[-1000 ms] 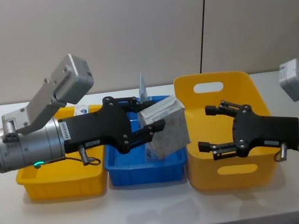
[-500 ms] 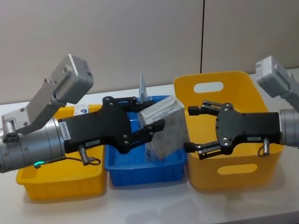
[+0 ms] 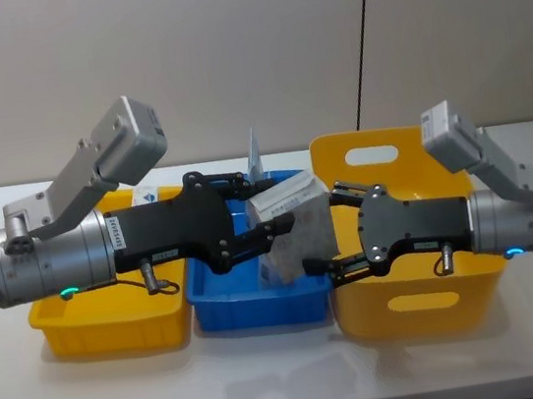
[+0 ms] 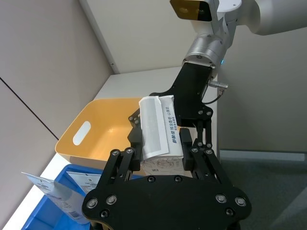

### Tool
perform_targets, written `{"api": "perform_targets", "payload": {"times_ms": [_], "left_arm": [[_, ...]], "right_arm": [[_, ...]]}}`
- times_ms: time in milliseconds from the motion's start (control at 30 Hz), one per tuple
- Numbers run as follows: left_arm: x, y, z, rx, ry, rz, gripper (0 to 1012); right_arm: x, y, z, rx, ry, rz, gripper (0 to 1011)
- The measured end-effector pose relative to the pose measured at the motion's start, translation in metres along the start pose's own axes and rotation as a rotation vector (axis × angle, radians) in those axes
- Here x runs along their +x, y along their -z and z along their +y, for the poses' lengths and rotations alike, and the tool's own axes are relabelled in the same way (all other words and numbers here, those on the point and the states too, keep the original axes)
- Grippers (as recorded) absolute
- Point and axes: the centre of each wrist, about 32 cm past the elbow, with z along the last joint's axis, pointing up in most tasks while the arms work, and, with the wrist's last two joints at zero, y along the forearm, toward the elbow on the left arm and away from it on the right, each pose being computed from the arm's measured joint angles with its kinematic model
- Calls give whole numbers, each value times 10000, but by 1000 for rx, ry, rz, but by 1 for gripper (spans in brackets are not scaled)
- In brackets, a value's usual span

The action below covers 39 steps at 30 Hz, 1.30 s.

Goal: Bimanual collaborative sorting of washing and personal care products

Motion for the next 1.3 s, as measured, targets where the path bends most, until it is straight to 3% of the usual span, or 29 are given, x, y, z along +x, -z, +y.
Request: {"api": "perform_targets", "payload": {"times_ms": [500,700,833,1167,1300], "left_arm": [[0,0,0,0,0,0,429],[0,0,0,0,0,0,429],[0,0,0,0,0,0,429],[0,0,0,0,0,0,429],[0,0,0,0,0,0,429]], "right_arm": [[40,-50,105,-16,-48,3,984],[48,-61,122,-21,-56,5,859],[52,-66,129,-23,-61,7,707],[57,-74,140,-25,-67,8,445],[58,-76,143,-25,-68,9,390]]}}
